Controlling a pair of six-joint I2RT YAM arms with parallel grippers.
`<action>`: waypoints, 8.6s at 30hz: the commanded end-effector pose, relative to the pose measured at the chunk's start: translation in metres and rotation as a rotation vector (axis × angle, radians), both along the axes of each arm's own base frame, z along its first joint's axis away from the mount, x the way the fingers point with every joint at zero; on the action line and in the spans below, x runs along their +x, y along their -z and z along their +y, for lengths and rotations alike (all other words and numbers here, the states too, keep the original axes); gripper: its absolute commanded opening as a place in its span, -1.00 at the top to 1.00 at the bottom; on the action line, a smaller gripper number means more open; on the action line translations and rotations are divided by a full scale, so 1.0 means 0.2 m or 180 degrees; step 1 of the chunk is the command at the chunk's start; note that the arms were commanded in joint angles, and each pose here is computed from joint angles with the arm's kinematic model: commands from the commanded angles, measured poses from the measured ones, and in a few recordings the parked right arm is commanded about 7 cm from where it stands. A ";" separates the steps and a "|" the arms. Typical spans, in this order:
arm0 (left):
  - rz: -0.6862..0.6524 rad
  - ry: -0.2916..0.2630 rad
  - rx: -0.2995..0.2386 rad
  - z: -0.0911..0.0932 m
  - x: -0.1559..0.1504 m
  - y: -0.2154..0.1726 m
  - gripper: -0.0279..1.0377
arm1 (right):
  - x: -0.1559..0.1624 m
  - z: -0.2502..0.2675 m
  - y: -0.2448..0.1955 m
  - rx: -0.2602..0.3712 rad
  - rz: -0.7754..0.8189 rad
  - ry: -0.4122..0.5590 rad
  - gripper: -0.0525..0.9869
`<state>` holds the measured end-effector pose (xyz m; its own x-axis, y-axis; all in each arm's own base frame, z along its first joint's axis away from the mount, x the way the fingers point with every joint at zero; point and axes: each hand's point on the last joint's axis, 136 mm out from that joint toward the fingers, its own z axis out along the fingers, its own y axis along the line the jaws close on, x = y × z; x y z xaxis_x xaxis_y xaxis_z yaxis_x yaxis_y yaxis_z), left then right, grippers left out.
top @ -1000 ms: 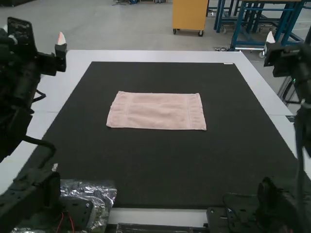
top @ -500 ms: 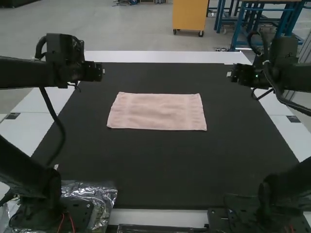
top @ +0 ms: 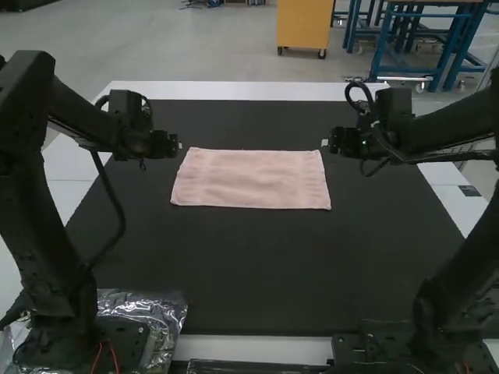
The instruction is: Fold the towel.
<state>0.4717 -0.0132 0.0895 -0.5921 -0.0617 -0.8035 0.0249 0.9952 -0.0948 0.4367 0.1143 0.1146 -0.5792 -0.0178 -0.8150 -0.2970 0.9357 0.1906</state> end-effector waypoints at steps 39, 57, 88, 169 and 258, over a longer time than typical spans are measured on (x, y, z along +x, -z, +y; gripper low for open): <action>0.0203 0.0223 0.0155 -0.03 0.47 0.43 -0.83 | 0.53 0.06 0.57 -0.0249 0.0181 -0.0018 -0.82; 0.0398 0.0421 0.0309 -0.06 0.42 0.61 0.90 | 0.45 0.10 0.75 -0.0216 0.0627 -0.0163 0.95; 0.0058 0.0674 0.0222 -0.04 0.31 0.16 0.90 | 0.40 -0.11 0.25 0.0175 0.0302 0.0011 0.95; -0.0501 0.0488 0.0033 -0.07 -0.25 -0.14 -0.88 | -0.22 0.14 0.71 0.0236 0.1101 -0.0417 -0.02; -0.0955 0.0029 0.0570 0.09 -0.30 -0.24 -0.87 | -0.22 1.23 -0.18 0.1078 -0.0232 -0.1783 0.95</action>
